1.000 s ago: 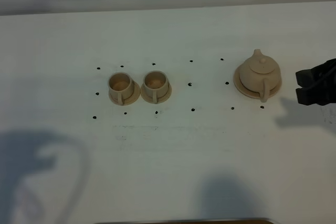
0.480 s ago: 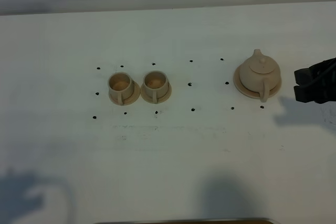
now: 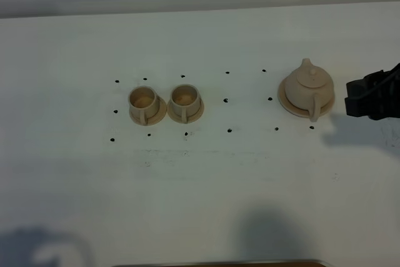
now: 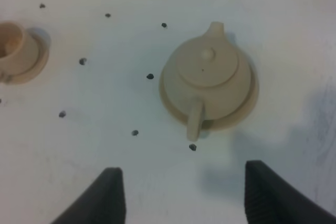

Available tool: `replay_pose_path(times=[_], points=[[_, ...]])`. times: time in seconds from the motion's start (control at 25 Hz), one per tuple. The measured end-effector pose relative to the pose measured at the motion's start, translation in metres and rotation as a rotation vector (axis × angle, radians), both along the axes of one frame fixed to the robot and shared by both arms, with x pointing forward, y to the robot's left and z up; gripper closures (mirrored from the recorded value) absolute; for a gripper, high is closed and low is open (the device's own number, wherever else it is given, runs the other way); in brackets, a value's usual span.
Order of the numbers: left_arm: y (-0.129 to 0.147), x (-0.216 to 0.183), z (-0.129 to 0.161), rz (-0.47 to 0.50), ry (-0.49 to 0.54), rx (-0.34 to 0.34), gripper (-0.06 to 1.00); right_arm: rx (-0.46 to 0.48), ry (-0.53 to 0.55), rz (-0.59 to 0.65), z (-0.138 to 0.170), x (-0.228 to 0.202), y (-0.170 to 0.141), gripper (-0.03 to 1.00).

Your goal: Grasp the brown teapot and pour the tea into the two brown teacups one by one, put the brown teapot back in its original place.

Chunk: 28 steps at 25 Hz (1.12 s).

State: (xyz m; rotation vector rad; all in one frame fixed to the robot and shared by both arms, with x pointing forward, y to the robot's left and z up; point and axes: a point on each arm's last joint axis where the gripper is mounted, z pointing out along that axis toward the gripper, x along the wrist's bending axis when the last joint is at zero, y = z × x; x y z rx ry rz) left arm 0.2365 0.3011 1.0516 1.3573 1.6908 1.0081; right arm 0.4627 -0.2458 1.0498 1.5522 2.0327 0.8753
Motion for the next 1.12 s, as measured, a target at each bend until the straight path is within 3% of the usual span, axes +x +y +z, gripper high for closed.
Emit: replay_pose_path(times=[0.2,0.68,0.92,1.12], points=[[0.001,0.001,-0.010,0.003,0.066,0.003,0.44,0.009,0.037,-0.010,-0.011,0.009,0.002,0.49],[0.001,0.001,-0.010,0.000,0.068,0.006,0.44,-0.004,0.124,-0.027,-0.044,0.030,0.006,0.49],[0.001,0.001,-0.010,-0.086,0.068,0.009,0.44,0.010,0.112,-0.039,-0.045,0.034,0.007,0.49],[0.001,0.001,-0.010,-0.092,0.068,0.012,0.44,0.013,0.109,-0.041,-0.045,0.034,0.007,0.49]])
